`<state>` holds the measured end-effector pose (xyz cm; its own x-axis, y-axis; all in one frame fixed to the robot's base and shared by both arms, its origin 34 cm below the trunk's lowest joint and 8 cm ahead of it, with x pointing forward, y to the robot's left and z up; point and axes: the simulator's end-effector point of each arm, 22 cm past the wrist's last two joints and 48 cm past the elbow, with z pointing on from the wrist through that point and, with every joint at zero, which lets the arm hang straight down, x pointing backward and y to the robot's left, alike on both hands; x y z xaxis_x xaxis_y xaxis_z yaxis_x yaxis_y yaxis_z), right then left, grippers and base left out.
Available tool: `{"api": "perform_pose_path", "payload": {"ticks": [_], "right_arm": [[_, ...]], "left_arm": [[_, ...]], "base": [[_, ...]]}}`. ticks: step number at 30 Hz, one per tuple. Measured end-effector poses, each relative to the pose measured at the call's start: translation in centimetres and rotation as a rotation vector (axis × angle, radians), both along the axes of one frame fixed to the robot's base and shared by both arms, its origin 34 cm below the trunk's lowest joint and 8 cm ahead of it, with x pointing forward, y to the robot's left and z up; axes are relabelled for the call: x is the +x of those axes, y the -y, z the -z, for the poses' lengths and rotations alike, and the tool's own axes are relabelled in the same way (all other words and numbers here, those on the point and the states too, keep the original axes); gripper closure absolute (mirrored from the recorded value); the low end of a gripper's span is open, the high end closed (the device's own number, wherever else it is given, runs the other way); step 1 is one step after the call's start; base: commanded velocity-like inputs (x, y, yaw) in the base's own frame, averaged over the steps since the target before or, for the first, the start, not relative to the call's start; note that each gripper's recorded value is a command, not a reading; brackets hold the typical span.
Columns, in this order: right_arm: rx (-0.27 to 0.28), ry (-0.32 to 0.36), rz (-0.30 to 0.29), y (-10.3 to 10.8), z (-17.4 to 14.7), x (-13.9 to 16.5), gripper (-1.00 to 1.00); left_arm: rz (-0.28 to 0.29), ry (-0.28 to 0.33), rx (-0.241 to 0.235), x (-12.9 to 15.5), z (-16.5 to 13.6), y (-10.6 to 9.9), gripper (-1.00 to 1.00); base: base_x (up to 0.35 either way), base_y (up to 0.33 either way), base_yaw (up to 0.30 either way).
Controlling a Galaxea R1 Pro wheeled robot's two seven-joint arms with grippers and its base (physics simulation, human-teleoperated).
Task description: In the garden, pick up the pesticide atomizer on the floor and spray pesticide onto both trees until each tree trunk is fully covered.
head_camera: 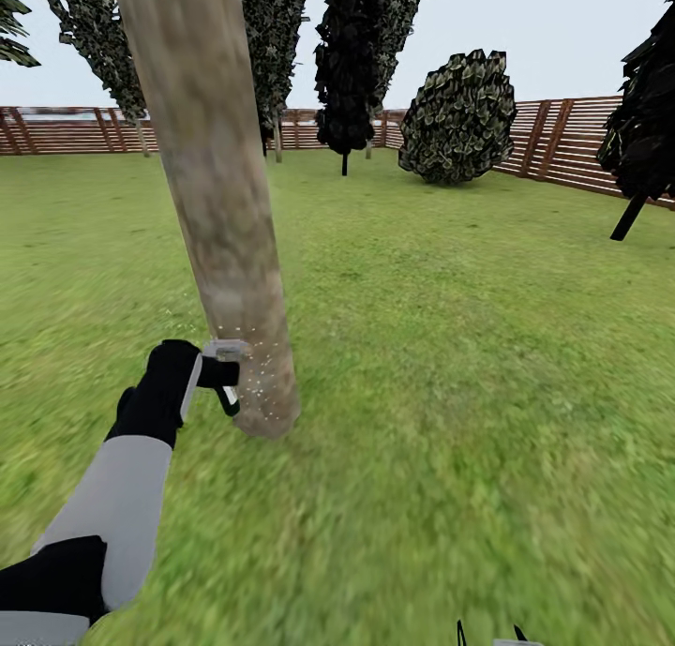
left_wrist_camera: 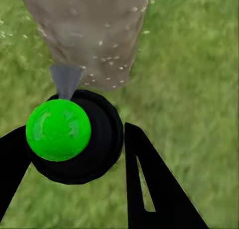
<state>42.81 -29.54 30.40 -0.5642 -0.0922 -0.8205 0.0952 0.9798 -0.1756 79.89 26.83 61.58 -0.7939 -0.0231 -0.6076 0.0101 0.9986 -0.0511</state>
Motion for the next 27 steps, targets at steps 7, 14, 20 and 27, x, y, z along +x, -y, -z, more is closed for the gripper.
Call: {"api": "perform_pose_path", "payload": {"ticks": [7, 14, 20, 27], "right_arm": [[0.000, 0.000, 0.000, 0.0, 0.0, 0.0, -1.00], [0.000, 0.000, 0.000, 0.0, 0.0, 0.0, -1.00], [0.000, 0.000, 0.000, 0.0, 0.0, 0.0, -1.00], [0.000, 0.000, 0.000, 0.0, 0.0, 0.0, -1.00]], "left_arm": [[-0.006, -0.008, 0.018, -0.4, -0.1, -4.8, 1.00], [0.135, -0.014, 0.043, -0.3, 0.0, 1.1, 1.00], [0.123, -0.025, 0.052, -0.6, 0.2, -1.5, 1.00], [0.104, -0.037, 0.063, -1.2, 0.8, -3.4, 1.00]], "base": [[0.000, 0.000, 0.000], [0.000, 0.000, 0.000], [0.000, 0.000, 0.000], [0.000, -0.075, 0.000]]}}
